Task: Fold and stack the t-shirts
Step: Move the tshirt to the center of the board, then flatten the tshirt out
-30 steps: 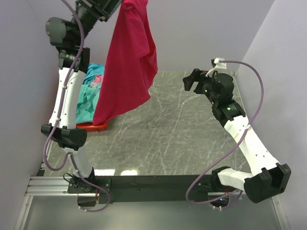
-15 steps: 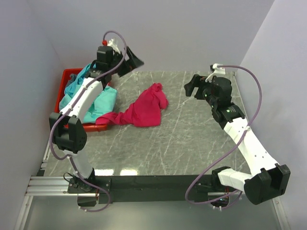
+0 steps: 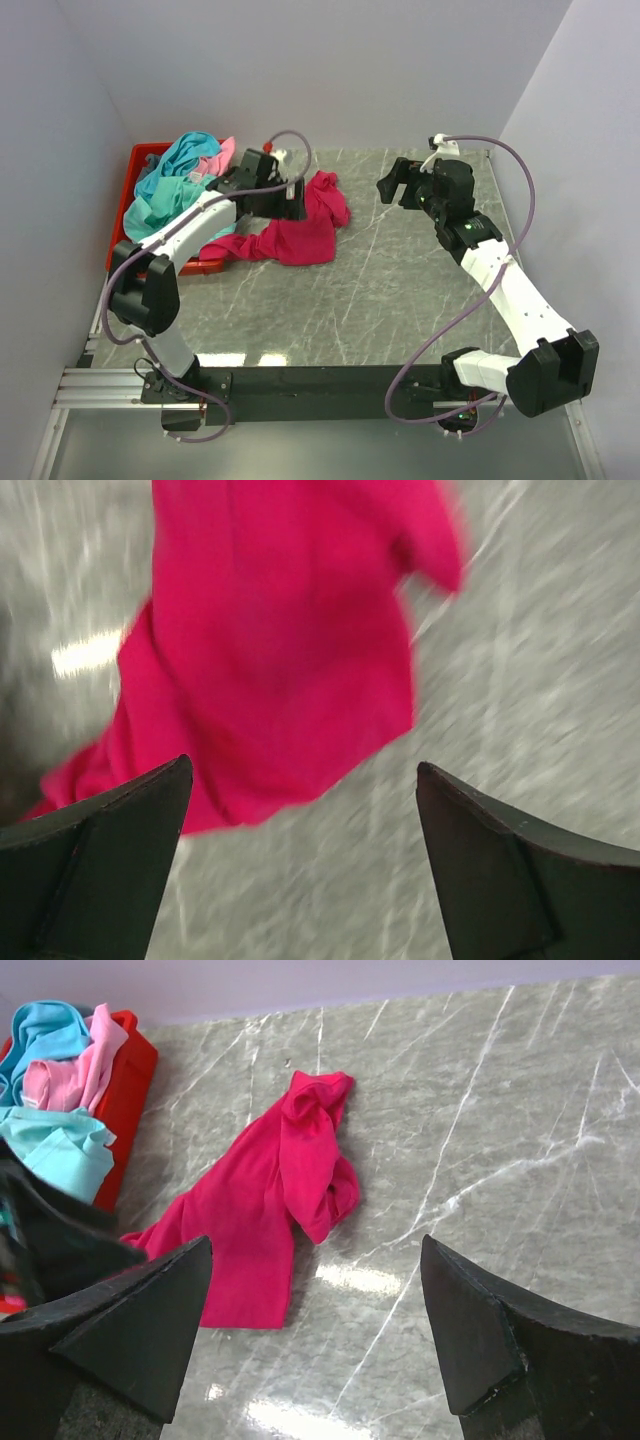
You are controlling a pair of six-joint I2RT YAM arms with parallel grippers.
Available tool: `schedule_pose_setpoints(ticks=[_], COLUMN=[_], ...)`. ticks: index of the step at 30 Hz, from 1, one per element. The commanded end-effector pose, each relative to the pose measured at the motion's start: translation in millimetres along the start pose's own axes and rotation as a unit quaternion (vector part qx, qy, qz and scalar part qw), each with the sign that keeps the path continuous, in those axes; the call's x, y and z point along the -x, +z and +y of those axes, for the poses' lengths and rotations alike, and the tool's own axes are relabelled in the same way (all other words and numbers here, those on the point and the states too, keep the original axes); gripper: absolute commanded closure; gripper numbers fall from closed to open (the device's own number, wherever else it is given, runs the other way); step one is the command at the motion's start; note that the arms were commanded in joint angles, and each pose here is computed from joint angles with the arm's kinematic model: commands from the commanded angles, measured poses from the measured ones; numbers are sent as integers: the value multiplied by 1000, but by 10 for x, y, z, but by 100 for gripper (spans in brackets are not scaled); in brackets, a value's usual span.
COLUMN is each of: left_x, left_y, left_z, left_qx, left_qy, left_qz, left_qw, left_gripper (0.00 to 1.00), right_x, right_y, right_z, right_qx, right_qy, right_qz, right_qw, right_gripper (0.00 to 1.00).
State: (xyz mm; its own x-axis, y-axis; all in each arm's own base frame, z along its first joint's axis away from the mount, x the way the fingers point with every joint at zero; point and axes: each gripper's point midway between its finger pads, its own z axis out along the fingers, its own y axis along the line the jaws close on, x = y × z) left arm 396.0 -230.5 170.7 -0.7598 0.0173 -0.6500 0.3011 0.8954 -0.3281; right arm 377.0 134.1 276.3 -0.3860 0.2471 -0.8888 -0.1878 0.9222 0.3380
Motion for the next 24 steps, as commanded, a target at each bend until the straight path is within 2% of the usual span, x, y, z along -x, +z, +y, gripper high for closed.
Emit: schedule_pose_setpoints(ticks=[1,8,15,18,20,21,24], left_x=[-302,-692,-1019,-1065,-991,-944,-684], left_y=[-33,162,363,396,373,360,294], left_z=[244,523,600,649,610,588,368], left_qx=[45,93,91,103,100,99,58], left_qy=[23,32,23,16,13,9,8], left_qz=[41,86,127,134,127,122,100], left_qw=[998,991,988,985,987,988,993], left_gripper=[1,1,2,26,69,99,100], right_x=[85,77,83,95,101,98,84], right_y=[-15,-54,-93,-118,-150,-155,-175], right_z=[80,76,71,58,44,38,31], right_qx=[15,15,13,10,7,6,4], right_qy=[2,5,4,4,5,6,7], right_qz=[-16,-20,-24,-27,-31,-31,-33], right_qw=[1000,1000,1000,1000,999,999,999], right_gripper=[9,10,10,10,10,10,10])
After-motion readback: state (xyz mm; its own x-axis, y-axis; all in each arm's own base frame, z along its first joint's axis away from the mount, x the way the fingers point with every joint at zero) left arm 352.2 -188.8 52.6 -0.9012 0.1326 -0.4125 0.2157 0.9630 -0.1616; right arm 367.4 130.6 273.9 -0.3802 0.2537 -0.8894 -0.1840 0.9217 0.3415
